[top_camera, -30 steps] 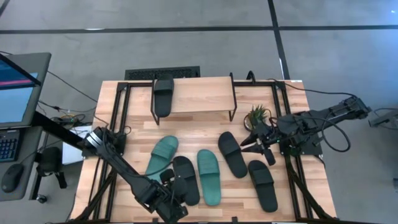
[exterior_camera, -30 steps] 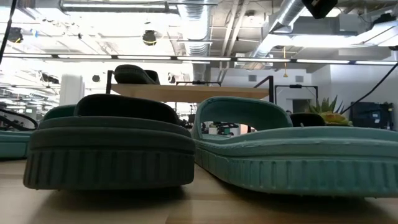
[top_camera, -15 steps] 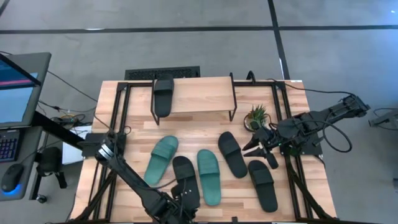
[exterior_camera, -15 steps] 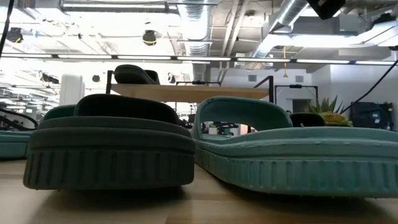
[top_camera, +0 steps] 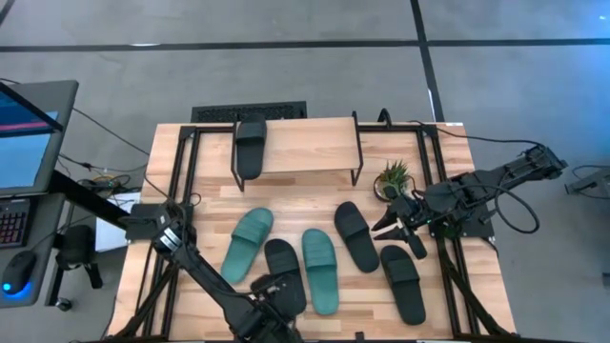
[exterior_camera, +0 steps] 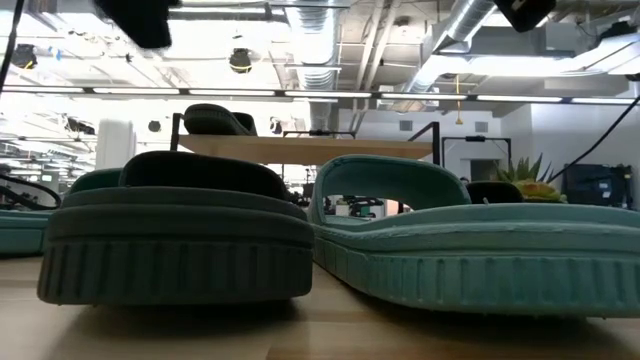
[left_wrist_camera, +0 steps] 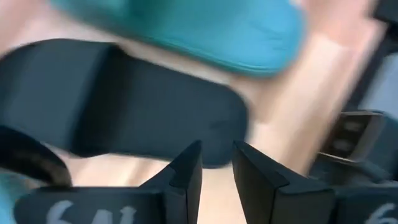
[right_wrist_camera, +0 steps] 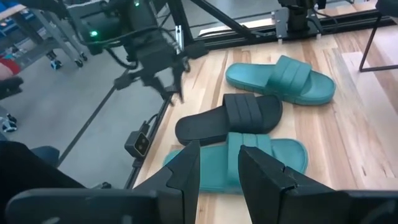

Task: Pick and place slides into the shelf
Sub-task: Put the black slide on the shelf

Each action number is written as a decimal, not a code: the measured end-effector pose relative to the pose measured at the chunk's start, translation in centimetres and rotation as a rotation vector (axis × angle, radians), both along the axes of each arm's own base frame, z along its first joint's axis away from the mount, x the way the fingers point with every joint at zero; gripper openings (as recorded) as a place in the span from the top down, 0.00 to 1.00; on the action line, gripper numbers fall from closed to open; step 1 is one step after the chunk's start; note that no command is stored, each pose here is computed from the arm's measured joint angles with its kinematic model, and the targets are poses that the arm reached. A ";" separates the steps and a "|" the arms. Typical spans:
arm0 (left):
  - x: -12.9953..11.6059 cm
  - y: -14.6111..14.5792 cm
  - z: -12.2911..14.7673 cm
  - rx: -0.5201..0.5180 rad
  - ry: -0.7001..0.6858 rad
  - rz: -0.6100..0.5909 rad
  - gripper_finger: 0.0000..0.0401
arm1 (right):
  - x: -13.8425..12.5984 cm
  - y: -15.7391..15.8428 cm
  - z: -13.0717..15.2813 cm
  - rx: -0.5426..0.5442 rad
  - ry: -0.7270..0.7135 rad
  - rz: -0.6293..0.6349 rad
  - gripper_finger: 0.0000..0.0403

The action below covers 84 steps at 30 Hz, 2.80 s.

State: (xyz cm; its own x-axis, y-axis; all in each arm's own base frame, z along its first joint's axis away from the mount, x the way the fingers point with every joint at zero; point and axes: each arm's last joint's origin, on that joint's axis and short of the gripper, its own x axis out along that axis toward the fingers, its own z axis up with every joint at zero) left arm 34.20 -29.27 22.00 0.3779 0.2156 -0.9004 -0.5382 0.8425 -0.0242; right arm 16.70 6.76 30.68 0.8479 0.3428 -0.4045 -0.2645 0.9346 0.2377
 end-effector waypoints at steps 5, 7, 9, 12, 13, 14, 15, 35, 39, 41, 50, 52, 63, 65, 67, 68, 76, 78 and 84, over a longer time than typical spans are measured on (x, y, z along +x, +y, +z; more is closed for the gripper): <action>-0.9 1.7 -0.1 0.117 0.113 0.067 0.81 | 0.0 0.0 0.0 -0.002 -0.001 0.001 0.76; -1.0 2.0 0.0 0.167 0.120 0.056 0.81 | 0.0 0.0 0.0 -0.002 -0.001 0.001 0.76; -0.9 2.1 0.0 0.214 0.107 0.008 0.81 | 0.0 0.0 0.0 -0.002 -0.001 0.001 0.76; -0.7 2.1 0.1 0.272 0.099 -0.070 0.81 | 0.0 0.0 0.0 -0.008 -0.003 0.004 0.76; -0.6 2.2 0.1 0.284 0.105 -0.090 0.81 | 0.0 0.0 0.0 -0.010 -0.004 0.005 0.76; -0.6 2.3 0.1 0.288 0.113 -0.103 0.81 | 0.0 0.0 0.0 -0.017 -0.007 0.008 0.76; -0.6 2.3 0.1 0.285 0.121 -0.110 0.81 | 0.0 0.0 0.0 -0.024 -0.010 0.011 0.76; 2.1 2.7 -0.7 0.155 0.213 -0.137 0.81 | 0.0 0.0 -0.1 -0.057 -0.011 0.026 0.76; 1.9 2.0 0.8 0.235 0.245 -0.146 0.81 | -0.1 0.0 -0.3 -0.057 0.008 0.023 0.76; 2.0 1.2 0.9 0.251 0.217 -0.184 0.81 | -0.1 -0.1 -0.3 -0.060 0.013 0.023 0.76; 1.7 0.7 -0.4 0.270 0.251 -0.191 0.81 | -0.1 0.0 -0.3 -0.064 0.007 0.025 0.76; 1.8 0.9 -0.6 0.281 0.262 -0.202 0.81 | -0.1 0.0 -0.3 -0.063 0.004 0.025 0.76; 2.8 2.1 -0.6 0.296 0.268 -0.188 0.81 | -0.1 0.0 -0.3 -0.064 0.007 0.026 0.76; 3.0 2.5 -0.6 0.290 0.272 -0.180 0.80 | -0.1 0.0 -0.3 -0.064 0.007 0.026 0.76; 3.1 2.6 -0.6 0.279 0.281 -0.180 0.79 | -0.1 0.0 -0.3 -0.065 0.007 0.026 0.76; 3.2 2.7 -0.6 0.280 0.284 -0.183 0.78 | -0.1 0.0 -0.3 -0.065 0.007 0.026 0.76; 3.2 2.7 -0.6 0.284 0.292 -0.204 0.70 | -0.1 0.0 -0.3 -0.065 0.007 0.027 0.76; 3.1 2.8 -1.0 0.292 0.308 -0.215 0.68 | -0.1 0.0 -0.3 -0.065 0.006 0.027 0.76; 2.8 3.2 -2.4 0.277 0.384 -0.209 0.64 | -0.1 0.0 -0.3 -0.066 0.006 0.027 0.76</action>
State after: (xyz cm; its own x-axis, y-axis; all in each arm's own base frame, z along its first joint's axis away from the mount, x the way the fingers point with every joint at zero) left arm 36.99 -26.09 19.64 0.0918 0.4207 -0.9025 -0.2845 0.8797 0.3812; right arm 16.60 6.72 30.39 0.8361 0.3379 -0.4322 -0.2883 0.9409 0.1780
